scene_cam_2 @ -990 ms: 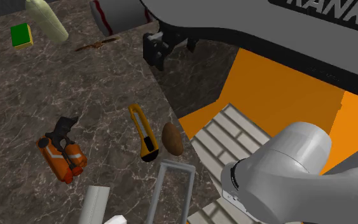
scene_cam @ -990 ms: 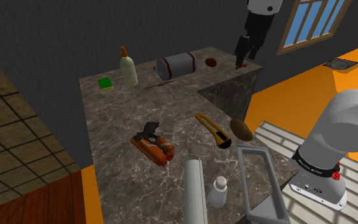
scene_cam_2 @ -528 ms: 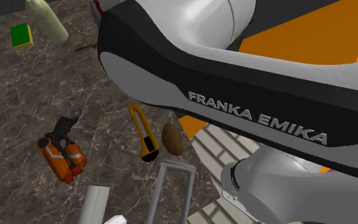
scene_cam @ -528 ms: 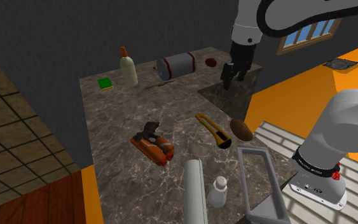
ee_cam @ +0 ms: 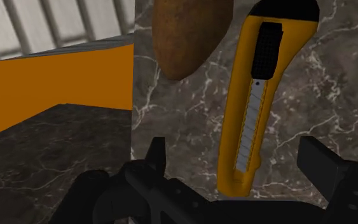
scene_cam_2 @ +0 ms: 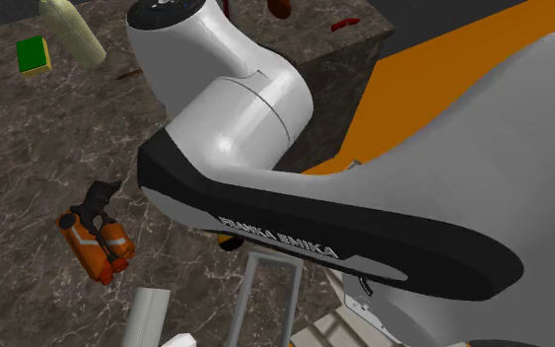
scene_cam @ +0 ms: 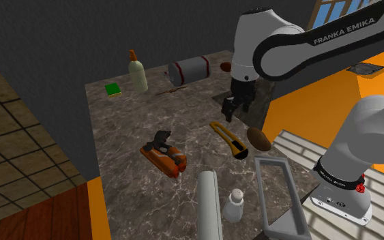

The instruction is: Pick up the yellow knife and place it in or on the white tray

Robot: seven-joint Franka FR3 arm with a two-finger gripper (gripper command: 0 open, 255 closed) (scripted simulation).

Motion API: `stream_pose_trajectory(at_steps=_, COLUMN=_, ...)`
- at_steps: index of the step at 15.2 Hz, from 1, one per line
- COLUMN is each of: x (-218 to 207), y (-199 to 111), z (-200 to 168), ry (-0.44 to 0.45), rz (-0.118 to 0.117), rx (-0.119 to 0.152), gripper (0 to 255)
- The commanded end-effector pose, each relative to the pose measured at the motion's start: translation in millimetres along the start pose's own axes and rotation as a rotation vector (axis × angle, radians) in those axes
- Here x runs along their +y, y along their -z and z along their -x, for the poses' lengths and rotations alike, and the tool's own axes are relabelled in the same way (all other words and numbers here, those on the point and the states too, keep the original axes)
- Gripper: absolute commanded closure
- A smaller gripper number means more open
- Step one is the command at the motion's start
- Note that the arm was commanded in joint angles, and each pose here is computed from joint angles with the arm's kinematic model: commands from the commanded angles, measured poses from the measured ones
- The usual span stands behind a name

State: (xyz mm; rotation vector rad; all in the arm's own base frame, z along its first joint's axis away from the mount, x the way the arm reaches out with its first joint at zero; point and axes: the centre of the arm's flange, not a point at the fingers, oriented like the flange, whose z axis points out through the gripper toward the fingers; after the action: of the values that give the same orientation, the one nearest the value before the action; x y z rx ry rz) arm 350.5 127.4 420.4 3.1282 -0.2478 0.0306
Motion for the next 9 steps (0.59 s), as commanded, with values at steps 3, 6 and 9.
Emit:
stream_pose_trajectory(at_steps=3, x=-32, y=-46, z=2, ry=-0.027, rz=0.002, rx=-0.021, gripper=0)
stream_pose_trajectory(at_steps=6, x=-35, y=-60, z=3, ry=-0.029, rz=0.002, rx=-0.022, gripper=0)
stream_pose_trajectory(at_steps=9, x=-35, y=-75, z=3, ry=-0.029, rz=0.002, rx=-0.022, gripper=0)
